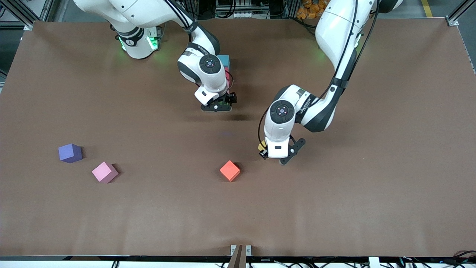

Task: Arrange blocks into number 1
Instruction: 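Withdraw the right gripper to rest while the left gripper carries the yellow cube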

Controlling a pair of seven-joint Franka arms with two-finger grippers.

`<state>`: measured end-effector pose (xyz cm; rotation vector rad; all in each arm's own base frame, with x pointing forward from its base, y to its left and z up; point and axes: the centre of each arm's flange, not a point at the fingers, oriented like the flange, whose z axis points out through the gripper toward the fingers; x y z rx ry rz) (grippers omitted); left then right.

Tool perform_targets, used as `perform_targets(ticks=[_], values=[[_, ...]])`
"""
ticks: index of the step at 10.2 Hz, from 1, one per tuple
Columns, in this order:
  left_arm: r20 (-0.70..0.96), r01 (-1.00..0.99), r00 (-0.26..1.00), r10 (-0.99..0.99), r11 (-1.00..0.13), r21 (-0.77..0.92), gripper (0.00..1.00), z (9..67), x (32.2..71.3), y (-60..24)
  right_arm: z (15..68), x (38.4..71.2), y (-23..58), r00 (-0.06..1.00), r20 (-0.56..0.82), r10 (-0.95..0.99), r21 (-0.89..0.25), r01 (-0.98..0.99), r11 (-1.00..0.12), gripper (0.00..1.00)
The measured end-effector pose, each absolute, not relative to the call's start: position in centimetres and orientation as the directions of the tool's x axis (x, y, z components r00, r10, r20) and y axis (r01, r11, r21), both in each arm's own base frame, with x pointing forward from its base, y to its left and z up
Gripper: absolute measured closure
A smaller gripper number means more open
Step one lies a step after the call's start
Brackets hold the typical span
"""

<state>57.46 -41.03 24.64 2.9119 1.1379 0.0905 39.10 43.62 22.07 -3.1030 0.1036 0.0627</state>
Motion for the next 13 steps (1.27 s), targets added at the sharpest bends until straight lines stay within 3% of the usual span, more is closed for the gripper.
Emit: perform_targets(ticks=[4, 7, 9, 13], values=[[0.060, 0.551, 0.831, 0.553, -0.833, 0.057, 0.39, 25.9, 56.7, -43.4, 32.6, 48.9, 36.4, 0.958, 0.076, -0.277, -0.101, -0.269, -0.958, 0.00], [0.062, 0.428, 0.900, 0.431, -0.902, 0.060, 0.39, 25.8, 52.2, -49.3, 39.0, 54.4, 24.0, 0.943, 0.110, -0.313, 0.004, -0.315, -0.949, 0.00], [0.064, 0.320, 0.944, 0.323, -0.946, 0.055, 0.39, 24.4, 49.4, -53.0, 43.3, 56.0, 15.7, 0.963, 0.113, -0.246, 0.078, -0.255, -0.964, 0.00], [0.059, 0.170, 0.983, 0.172, -0.985, 0.039, 0.39, 19.0, 45.4, -58.8, 48.9, 56.1, 3.6, 0.954, 0.105, -0.281, 0.128, -0.293, -0.947, 0.00]])
